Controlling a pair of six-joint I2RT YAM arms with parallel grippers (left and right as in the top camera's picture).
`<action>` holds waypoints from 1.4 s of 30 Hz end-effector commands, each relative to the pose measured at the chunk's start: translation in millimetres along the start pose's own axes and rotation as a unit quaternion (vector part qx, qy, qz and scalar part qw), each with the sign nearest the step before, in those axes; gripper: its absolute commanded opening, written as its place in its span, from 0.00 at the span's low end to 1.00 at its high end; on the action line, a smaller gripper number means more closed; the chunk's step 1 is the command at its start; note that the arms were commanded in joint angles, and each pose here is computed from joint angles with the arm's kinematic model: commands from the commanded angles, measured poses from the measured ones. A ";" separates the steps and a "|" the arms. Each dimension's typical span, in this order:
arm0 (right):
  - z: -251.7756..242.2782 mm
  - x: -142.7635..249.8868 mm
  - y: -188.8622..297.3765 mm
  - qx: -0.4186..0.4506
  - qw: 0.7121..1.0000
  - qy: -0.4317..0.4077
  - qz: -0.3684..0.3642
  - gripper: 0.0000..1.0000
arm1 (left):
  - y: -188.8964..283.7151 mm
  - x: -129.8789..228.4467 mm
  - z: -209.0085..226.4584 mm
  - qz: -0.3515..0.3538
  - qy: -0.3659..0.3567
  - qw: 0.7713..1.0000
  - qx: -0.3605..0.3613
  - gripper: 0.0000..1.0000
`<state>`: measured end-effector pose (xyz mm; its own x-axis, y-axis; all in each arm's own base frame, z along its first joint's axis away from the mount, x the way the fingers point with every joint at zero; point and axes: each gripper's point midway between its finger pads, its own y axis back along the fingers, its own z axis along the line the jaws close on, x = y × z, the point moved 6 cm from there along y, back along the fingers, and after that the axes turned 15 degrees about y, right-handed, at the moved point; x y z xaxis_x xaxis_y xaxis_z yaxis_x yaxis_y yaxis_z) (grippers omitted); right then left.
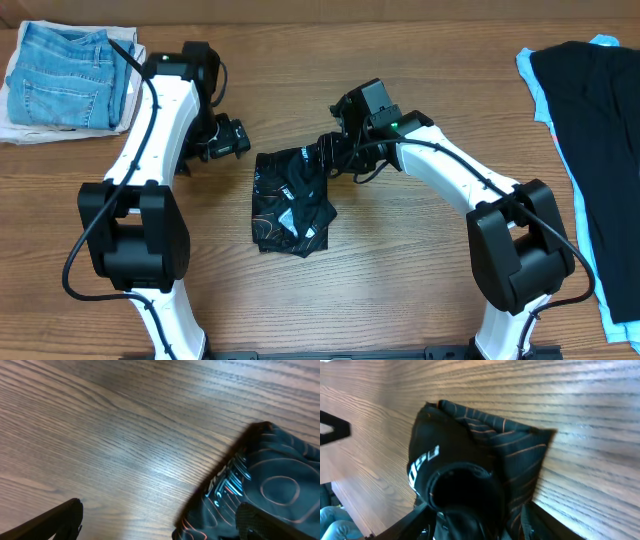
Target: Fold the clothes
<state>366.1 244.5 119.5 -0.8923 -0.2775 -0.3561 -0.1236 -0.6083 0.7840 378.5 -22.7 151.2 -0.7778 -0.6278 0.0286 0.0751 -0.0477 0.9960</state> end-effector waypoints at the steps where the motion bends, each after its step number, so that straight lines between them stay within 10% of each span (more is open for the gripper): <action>1: 1.4 -7.7 1.2 -0.006 1.000 0.007 -0.012 0.52 | -8.8 3.7 1.1 0.003 -0.014 1.000 -0.009 1.00; 12: -19.4 1.2 -24.1 0.013 0.999 -0.027 0.012 0.04 | -11.1 3.8 1.0 0.003 -0.014 1.000 -0.009 1.00; 19: -56.5 1.6 -19.1 0.138 0.988 -0.066 -0.002 0.04 | -11.1 3.8 1.0 0.003 -0.014 1.000 -0.009 1.00; 27: -74.8 10.8 -6.6 0.227 0.969 -0.100 0.017 0.81 | -11.1 3.7 1.0 0.003 -0.014 1.000 -0.009 1.00; 42: 23.6 -9.4 67.8 0.082 0.987 -0.102 0.096 0.82 | -11.1 3.6 0.8 0.002 -0.014 1.000 -0.009 1.00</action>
<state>367.8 199.6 153.1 -0.9905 -0.1274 -0.0513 -0.0158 -0.2648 0.9642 374.9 -22.4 140.9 -0.7792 -0.6255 0.0400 0.0903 -0.0488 0.9947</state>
